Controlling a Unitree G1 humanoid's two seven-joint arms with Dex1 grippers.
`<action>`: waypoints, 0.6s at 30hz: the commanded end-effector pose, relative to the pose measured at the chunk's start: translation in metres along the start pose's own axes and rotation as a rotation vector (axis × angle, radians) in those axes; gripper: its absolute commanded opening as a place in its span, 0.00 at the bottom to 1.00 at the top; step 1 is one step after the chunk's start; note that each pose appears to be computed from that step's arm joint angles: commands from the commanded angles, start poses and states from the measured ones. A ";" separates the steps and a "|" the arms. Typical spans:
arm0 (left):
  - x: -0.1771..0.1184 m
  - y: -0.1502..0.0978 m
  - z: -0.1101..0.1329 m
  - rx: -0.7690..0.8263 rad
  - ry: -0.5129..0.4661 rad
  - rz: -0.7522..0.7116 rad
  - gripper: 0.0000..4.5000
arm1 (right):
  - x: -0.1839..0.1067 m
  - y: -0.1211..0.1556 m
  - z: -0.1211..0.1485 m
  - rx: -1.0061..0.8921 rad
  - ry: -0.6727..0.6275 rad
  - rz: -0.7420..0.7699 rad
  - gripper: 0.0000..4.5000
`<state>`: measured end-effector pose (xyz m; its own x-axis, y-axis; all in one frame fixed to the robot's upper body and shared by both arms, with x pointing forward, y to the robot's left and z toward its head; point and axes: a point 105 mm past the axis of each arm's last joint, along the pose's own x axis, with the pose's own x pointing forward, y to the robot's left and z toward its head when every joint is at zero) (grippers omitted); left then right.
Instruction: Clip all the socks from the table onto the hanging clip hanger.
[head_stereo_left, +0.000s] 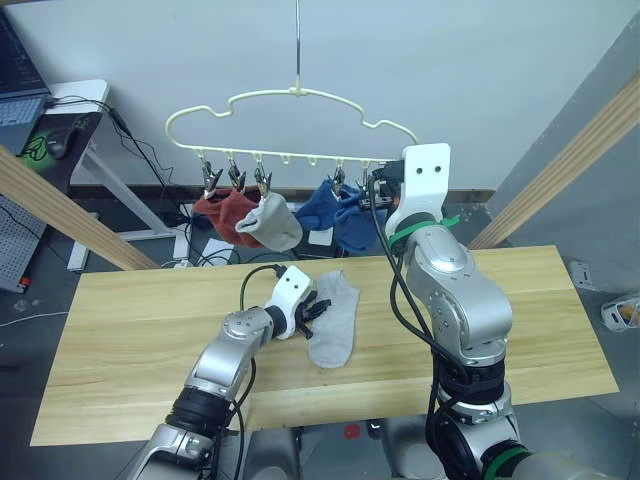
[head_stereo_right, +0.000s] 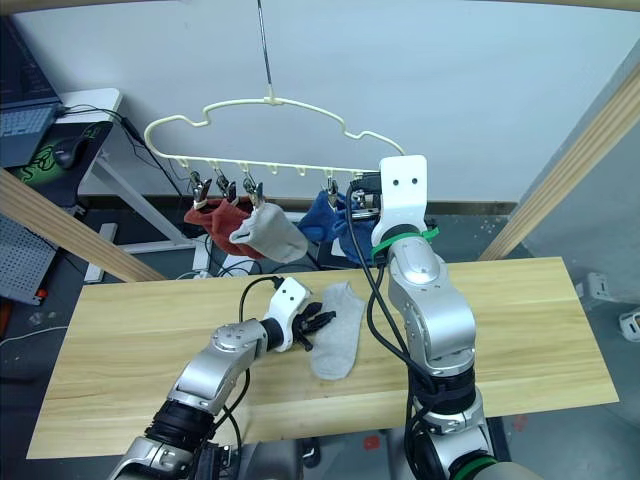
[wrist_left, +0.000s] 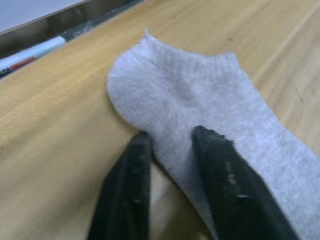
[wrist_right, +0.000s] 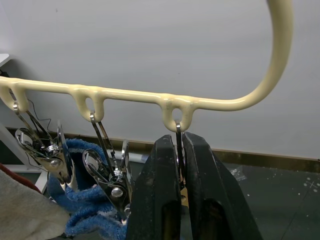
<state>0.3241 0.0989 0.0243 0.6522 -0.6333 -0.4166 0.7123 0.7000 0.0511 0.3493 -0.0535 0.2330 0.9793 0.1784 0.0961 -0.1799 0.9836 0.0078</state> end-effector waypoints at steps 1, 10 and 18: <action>0.000 -0.007 -0.010 -0.009 0.018 -0.007 0.03 | -0.004 -0.005 -0.001 0.018 0.001 -0.033 0.00; -0.012 -0.008 0.012 -0.041 -0.128 -0.022 0.01 | -0.003 -0.003 -0.003 0.021 0.004 -0.032 0.00; -0.053 -0.006 0.048 -0.162 -0.345 -0.070 0.01 | -0.003 -0.004 -0.002 0.022 -0.005 -0.034 0.00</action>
<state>0.3051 0.1124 0.0790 0.6869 -0.7151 -0.1293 0.7087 0.6986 -0.0989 0.3482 -0.0540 0.2372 0.9779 0.1698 0.1218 -0.1725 0.9849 0.0122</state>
